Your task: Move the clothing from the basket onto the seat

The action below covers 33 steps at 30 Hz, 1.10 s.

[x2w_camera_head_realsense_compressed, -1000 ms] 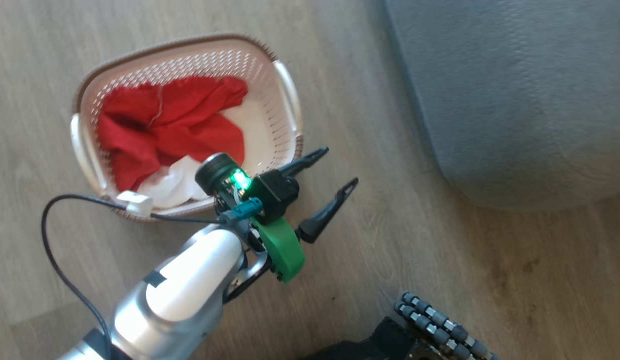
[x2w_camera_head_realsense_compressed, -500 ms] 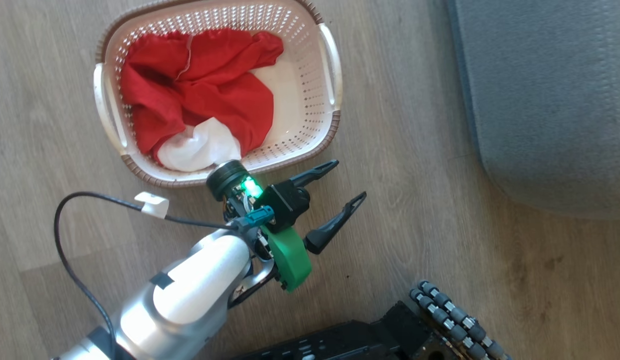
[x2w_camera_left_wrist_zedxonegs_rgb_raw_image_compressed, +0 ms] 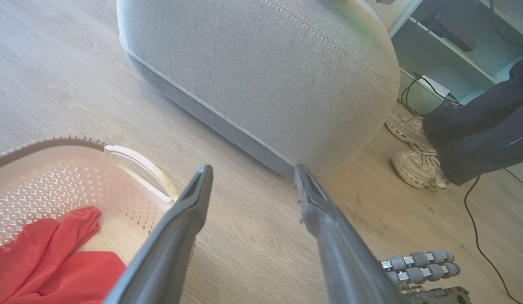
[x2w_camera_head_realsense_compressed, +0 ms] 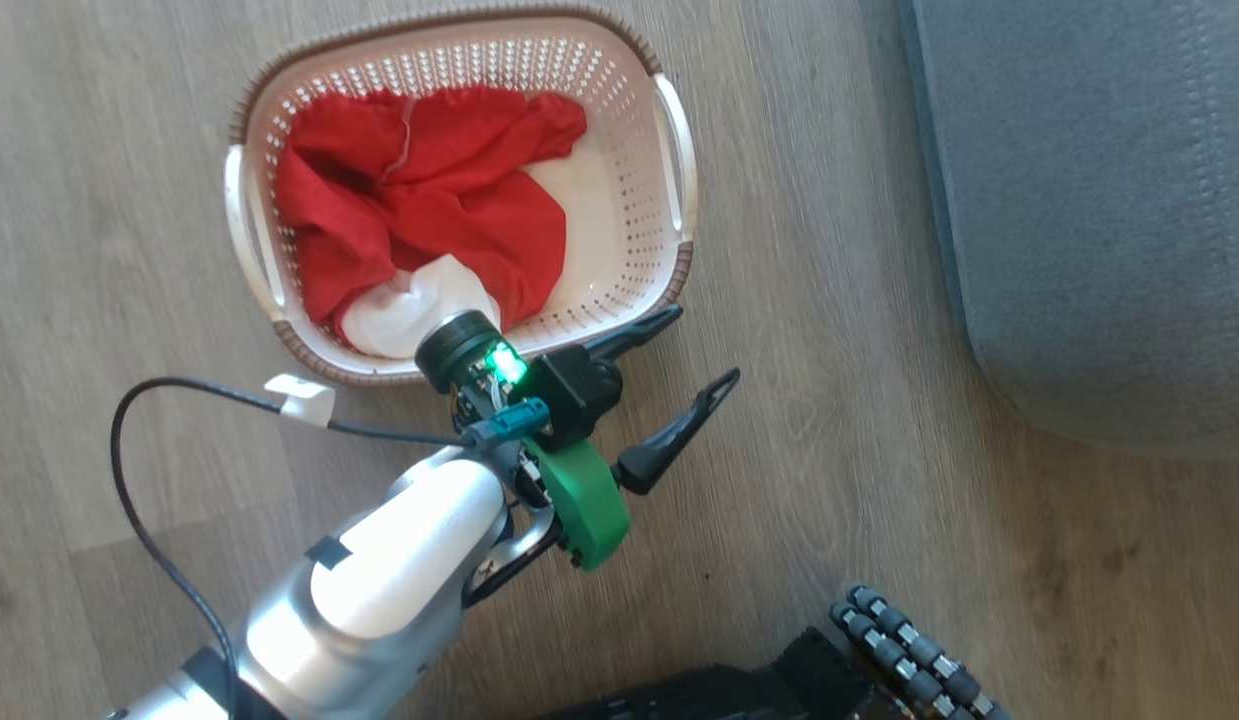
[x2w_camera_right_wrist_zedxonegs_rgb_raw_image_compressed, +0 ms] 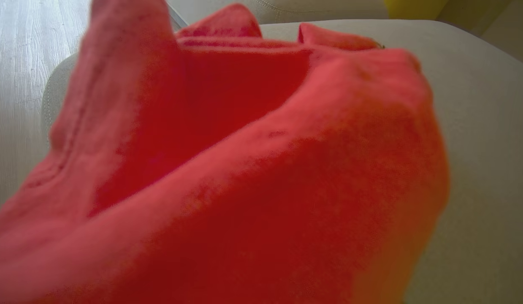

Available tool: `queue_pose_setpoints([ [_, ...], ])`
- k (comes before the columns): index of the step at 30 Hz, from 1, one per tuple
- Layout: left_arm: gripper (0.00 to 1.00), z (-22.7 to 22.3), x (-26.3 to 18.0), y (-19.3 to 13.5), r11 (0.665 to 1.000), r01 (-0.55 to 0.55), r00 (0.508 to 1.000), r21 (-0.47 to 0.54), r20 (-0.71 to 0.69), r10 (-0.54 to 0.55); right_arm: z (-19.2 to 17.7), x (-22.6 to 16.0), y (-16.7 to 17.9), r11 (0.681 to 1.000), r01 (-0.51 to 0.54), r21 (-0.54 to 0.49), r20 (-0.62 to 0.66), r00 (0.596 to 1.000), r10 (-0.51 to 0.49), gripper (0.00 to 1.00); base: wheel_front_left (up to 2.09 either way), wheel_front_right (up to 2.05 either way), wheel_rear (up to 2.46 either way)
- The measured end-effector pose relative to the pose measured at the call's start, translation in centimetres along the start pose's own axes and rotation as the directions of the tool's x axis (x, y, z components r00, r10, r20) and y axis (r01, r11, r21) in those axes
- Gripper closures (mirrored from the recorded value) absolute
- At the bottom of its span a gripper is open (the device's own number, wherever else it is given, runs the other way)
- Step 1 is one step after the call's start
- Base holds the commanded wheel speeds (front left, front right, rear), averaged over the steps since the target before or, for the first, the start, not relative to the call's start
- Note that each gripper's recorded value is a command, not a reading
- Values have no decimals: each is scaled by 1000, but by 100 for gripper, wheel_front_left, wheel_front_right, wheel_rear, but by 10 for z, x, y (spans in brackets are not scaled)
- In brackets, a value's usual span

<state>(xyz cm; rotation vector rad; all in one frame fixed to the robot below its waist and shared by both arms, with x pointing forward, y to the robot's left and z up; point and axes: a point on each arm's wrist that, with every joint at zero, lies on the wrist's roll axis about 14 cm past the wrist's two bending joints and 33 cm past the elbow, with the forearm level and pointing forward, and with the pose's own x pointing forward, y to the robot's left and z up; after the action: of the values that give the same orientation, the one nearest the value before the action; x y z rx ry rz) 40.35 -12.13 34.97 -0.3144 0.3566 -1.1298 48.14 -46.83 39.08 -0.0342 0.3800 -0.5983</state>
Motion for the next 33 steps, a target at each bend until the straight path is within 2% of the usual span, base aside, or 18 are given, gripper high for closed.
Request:
queue_pose_setpoints([
  [11,0,34,-10,-5,998,-65,996,23,61,64,-41,-43,13,993,-110,-40,-75,991,107,0,0,0,0],
  [16,0,51,-21,-6,993,-117,989,35,97,113,-61,-68,34,975,-212,-64,-110,973,204,0,0,0,0],
  [26,0,77,-63,-2,960,-281,948,19,163,274,-32,-114,119,886,-463,-36,18,886,464,0,0,0,0],
  [33,0,96,-112,10,897,-443,870,-14,234,433,13,-143,159,816,-577,-5,156,806,571,0,0,0,0],
])
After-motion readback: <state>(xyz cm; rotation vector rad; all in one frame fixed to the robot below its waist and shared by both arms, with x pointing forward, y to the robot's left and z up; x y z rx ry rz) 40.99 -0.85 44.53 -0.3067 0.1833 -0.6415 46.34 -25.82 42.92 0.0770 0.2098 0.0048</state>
